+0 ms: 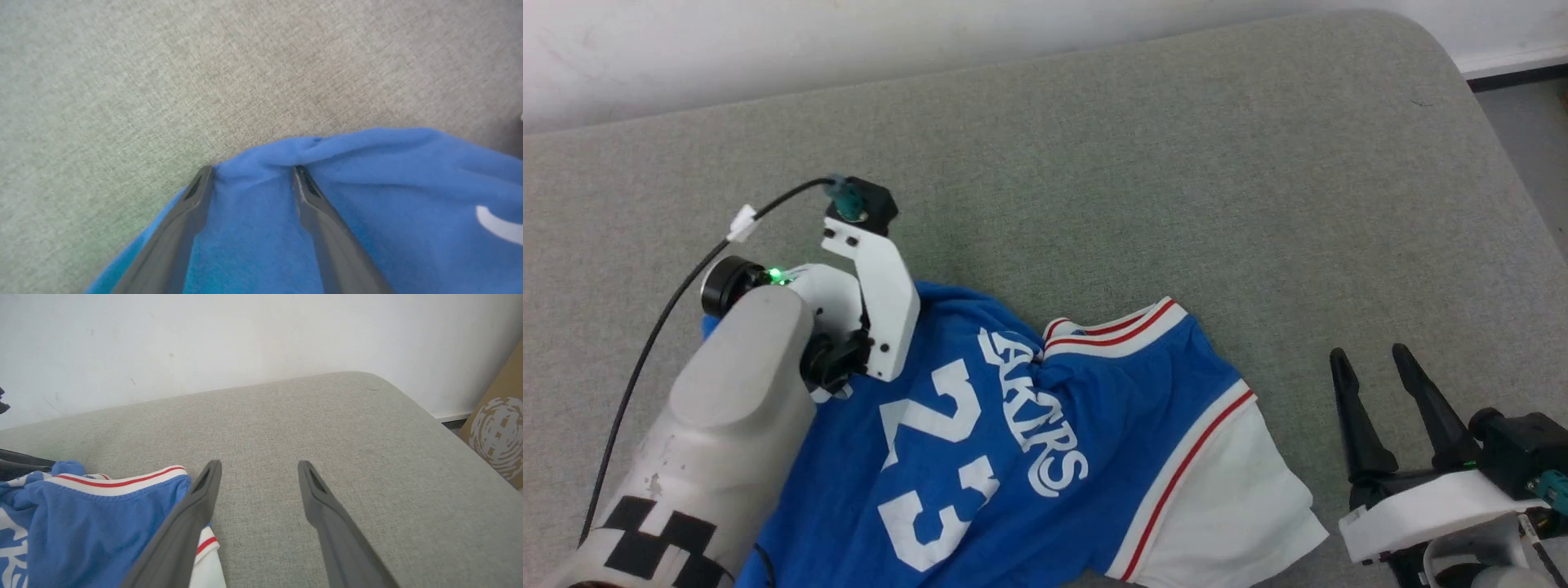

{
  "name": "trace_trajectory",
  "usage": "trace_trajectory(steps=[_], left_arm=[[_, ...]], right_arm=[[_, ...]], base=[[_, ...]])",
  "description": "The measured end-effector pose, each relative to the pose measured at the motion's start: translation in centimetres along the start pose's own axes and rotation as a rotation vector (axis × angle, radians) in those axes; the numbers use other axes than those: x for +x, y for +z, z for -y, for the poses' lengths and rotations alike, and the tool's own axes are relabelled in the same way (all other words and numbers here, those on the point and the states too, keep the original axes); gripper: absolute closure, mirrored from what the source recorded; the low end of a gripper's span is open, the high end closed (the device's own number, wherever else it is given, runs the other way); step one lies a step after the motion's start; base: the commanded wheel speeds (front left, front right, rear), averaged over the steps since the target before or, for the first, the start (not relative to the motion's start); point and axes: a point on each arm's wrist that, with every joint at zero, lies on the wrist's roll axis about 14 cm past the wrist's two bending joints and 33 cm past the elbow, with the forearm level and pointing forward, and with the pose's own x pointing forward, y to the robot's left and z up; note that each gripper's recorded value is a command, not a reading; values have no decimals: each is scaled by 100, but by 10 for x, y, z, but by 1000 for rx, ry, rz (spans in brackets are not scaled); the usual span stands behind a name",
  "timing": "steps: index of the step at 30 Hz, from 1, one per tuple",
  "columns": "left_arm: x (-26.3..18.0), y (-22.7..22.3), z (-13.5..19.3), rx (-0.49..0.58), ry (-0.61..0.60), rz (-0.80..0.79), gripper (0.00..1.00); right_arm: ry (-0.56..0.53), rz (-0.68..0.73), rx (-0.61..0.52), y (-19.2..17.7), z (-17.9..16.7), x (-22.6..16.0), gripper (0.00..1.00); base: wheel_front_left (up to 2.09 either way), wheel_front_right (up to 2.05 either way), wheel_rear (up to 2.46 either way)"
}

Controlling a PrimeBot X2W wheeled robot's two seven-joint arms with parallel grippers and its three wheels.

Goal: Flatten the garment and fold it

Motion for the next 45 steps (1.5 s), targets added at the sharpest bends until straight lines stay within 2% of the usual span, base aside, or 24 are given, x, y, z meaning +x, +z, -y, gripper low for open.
trace_trajectory(steps=[2, 11, 20, 26, 30, 32, 35, 36, 37, 40, 45], left_arm=[[0, 2, -1, -31, -12, 15, 98], [-29, -8, -13, -120, 55, 219, 100], [-129, -73, -36, -258, 303, 360, 100], [-183, -174, -13, -510, 440, 232, 100], [-195, -246, 28, -688, 412, 37, 100], [-196, -265, 48, -780, 375, -9, 100], [-196, -279, 62, -842, 352, -34, 100], [-196, -279, 60, -845, 359, -13, 74], [-196, -275, 58, -840, 364, 21, 0], [-199, -245, 39, -802, 394, 181, 0], [-213, -175, 0, -653, 452, 445, 0]], right_arm=[[-12, -5, 0, -2, 4, -1, 0], [6, -8, 11, -3, -1, -9, 0], [93, -14, 9, 0, -26, -20, 0], [161, -13, -1, 4, -46, -20, 0], [190, -14, -8, 4, -54, -21, 0], [213, -9, -11, 6, -61, -21, 0], [240, 11, -13, 13, -69, -21, 0], [248, 16, -14, 14, -71, -21, 0], [256, 20, -15, 15, -74, -21, 0], [271, 27, -17, 18, -79, -22, 0], [268, 22, -23, 18, -78, -23, 0]], base=[[0, 0, 0], [0, 0, 0], [0, 0, 0], [0, 0, 0], [0, 0, 0], [0, 0, 0], [0, 0, 0], [0, 0, 0], [0, 0, 0], [0, 0, 0], [0, 0, 0]])
